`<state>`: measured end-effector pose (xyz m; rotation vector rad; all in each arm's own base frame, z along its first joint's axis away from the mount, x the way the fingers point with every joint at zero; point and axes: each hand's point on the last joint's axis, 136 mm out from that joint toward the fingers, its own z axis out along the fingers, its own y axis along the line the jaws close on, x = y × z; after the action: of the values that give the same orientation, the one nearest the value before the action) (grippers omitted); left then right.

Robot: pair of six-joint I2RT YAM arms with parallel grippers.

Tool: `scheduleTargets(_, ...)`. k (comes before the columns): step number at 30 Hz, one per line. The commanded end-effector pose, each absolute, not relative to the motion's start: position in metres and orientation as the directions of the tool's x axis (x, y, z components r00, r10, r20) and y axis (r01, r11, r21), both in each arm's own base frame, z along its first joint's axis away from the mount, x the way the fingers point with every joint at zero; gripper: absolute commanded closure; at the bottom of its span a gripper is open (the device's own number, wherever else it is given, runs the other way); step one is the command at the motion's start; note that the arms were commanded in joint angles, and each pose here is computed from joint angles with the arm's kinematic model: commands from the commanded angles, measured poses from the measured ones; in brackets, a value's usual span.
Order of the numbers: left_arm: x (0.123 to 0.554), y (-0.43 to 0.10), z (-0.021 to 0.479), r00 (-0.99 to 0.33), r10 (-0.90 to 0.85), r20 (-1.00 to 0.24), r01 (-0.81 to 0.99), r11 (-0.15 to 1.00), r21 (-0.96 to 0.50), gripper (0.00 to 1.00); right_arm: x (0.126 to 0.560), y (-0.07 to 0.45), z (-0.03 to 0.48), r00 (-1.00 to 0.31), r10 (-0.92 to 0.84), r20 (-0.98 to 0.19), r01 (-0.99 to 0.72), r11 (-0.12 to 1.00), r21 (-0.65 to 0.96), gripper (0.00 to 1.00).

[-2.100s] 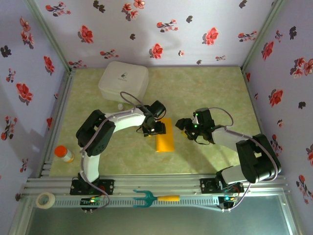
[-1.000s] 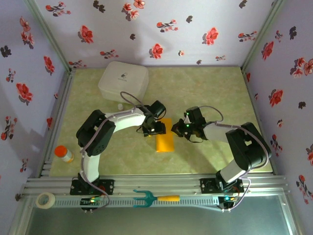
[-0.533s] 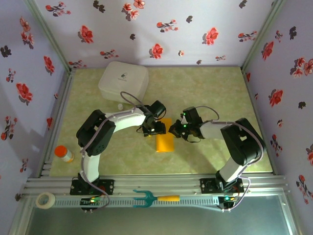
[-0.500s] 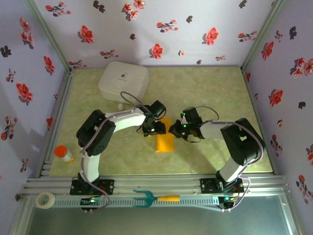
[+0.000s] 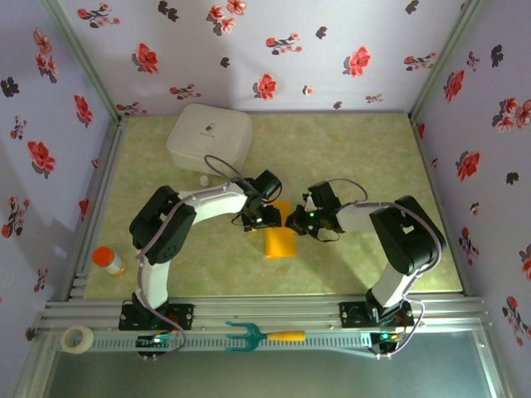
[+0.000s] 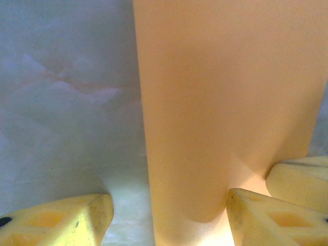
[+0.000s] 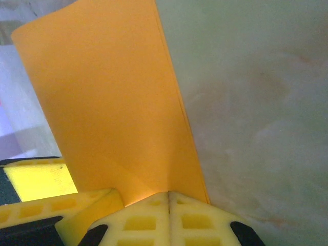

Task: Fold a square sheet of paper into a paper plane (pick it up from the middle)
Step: Hold the square sheet of paper at the center of the table, then first fold the square sheet of paper in half at the center of the table.

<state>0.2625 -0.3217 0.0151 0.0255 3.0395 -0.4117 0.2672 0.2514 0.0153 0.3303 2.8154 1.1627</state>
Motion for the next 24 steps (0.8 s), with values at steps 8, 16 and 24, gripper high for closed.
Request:
scheduleTargets(8,0.272,-0.323,0.021,-0.982,0.010,-0.186,0.067,0.951,-0.302,0.35,0.246,0.225,-0.020,-0.989,0.144,0.039,0.142,0.830,0.539,1.00)
scheduleTargets(16,0.288,-0.328,0.101,-0.931,-0.082,-0.354,0.134,0.828,-0.544,0.36,0.248,0.219,-0.023,-0.987,0.156,0.040,0.154,0.845,0.511,1.00)
scheduleTargets(24,0.284,-0.354,0.110,-0.954,-0.071,-0.290,0.174,0.658,-0.733,0.74,0.247,0.213,-0.026,-0.984,0.173,0.043,0.172,0.862,0.476,1.00)
